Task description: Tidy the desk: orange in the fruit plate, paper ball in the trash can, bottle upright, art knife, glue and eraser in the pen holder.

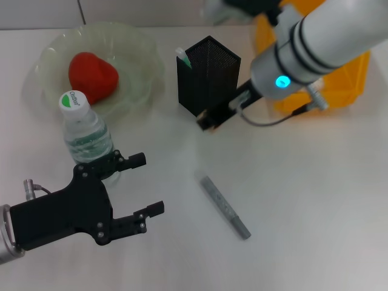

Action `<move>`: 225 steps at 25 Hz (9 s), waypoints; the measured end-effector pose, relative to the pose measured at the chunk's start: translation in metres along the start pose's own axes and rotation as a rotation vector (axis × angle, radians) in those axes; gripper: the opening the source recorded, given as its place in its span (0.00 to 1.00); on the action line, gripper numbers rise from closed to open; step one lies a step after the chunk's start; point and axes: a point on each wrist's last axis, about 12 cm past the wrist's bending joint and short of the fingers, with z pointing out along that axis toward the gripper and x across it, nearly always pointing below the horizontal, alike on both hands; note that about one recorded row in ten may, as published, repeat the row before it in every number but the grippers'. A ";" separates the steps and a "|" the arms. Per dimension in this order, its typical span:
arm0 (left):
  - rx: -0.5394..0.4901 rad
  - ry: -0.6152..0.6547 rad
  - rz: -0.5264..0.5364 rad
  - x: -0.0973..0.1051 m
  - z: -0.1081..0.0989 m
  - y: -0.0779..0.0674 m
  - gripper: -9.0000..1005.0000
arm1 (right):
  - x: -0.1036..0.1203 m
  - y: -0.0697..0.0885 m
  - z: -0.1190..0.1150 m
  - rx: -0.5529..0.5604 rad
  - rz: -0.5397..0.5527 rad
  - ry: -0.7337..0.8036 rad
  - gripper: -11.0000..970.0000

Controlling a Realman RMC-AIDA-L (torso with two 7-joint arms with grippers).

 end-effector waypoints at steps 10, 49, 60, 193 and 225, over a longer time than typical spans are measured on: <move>0.000 0.000 0.000 0.000 0.000 0.000 0.78 | -0.032 -0.030 -0.052 0.069 -0.012 -0.273 0.28; -0.015 -0.002 -0.010 0.001 -0.008 -0.004 0.78 | -0.004 0.006 -0.066 -0.036 -0.079 0.147 0.57; -0.036 0.014 -0.019 0.004 -0.011 -0.006 0.78 | 0.001 0.031 -0.014 0.026 -0.170 0.316 0.71; -0.039 -0.006 -0.017 0.006 -0.005 -0.006 0.78 | 0.234 -0.057 -0.031 -0.326 -0.255 -0.989 0.70; 0.063 0.065 -0.092 0.013 0.002 -0.010 0.78 | 0.259 -0.035 -0.011 -0.398 -0.366 -0.852 0.85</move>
